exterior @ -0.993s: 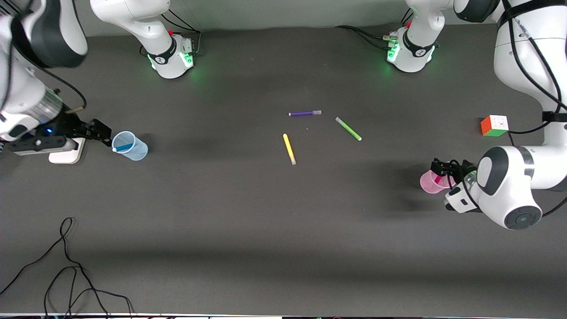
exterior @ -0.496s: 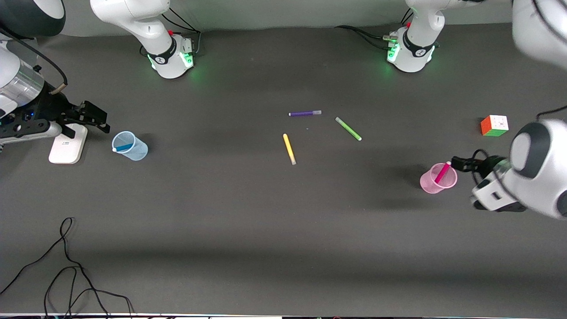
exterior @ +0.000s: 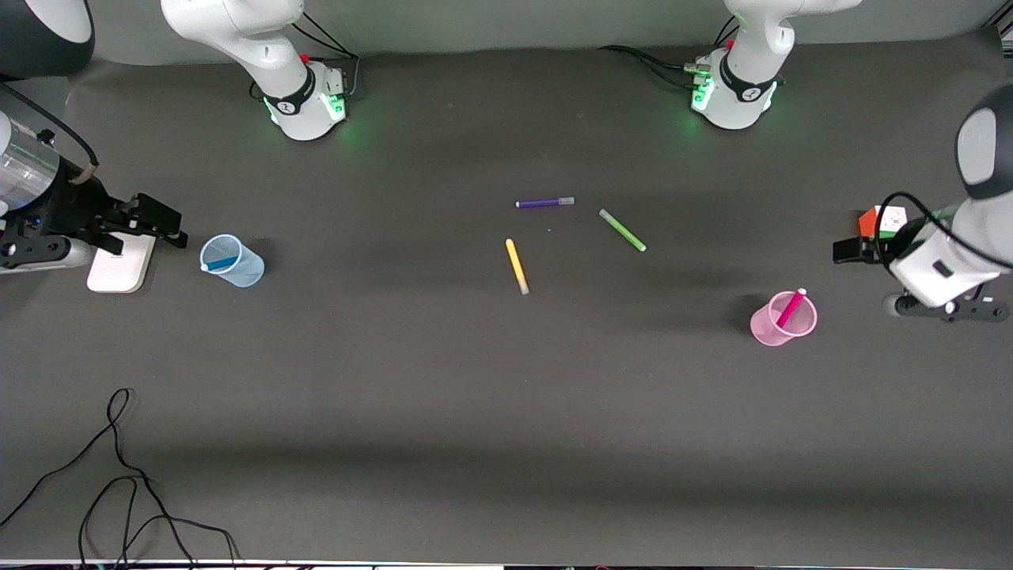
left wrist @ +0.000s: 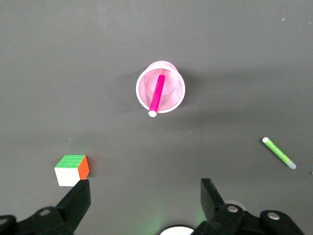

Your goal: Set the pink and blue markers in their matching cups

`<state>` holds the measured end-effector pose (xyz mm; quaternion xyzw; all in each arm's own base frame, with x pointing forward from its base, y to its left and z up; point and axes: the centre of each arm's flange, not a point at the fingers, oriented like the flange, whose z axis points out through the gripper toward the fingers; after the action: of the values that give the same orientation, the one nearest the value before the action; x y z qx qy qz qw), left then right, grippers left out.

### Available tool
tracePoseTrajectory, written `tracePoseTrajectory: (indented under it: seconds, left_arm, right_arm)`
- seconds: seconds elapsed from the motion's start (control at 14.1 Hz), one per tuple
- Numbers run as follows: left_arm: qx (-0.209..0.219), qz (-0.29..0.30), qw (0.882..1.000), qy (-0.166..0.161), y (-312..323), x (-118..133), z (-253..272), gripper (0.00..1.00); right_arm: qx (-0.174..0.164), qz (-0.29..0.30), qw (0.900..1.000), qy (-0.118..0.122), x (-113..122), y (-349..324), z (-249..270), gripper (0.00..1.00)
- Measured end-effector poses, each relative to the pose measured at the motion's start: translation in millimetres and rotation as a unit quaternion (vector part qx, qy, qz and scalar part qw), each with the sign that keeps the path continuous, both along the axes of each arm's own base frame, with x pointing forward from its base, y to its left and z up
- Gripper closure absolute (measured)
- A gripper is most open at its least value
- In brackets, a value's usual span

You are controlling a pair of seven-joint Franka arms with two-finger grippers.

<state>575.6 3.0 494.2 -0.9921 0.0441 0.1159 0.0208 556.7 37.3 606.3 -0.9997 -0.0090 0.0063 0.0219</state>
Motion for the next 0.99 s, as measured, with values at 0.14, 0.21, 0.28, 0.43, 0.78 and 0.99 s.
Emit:
tracePoseTrajectory:
  seconds: [0.14, 0.21, 0.28, 0.43, 0.78, 0.99]
  left_arm:
    - [-0.016, 0.002, 1.0, -0.018, -5.7, -9.4, 19.5, 0.0]
    - [-0.024, 0.003, 0.999, -0.027, -7.9, -13.2, 29.9, 0.0]
    - [-0.027, 0.003, 0.999, -0.036, -9.4, -17.0, 40.2, 0.0]
    - [-0.031, -0.001, 0.998, -0.047, -13.8, -23.5, 56.3, 0.0]
    - [-0.033, -0.014, 0.998, -0.052, -28.8, -29.3, 77.1, 0.0]
    - [-0.033, -0.02, 0.998, -0.05, -35.5, -30.2, 78.0, 0.0]
  right_arm:
    - [0.0, -0.003, 1.0, 0.001, 1.5, 0.5, -2.4, 0.0]
    - [-0.001, -0.003, 1.0, 0.002, 2.7, 0.7, -6.1, 0.0]
    - [-0.001, -0.003, 1.0, 0.003, 3.8, 1.1, -11.7, 0.0]
    - [-0.001, -0.007, 1.0, 0.005, 4.9, 5.6, -21.8, 0.0]
    - [-0.001, -0.014, 1.0, 0.005, 3.4, 23.9, -21.6, 0.0]
    - [-0.001, -0.017, 1.0, 0.002, 3.9, 21.1, -19.2, 0.0]
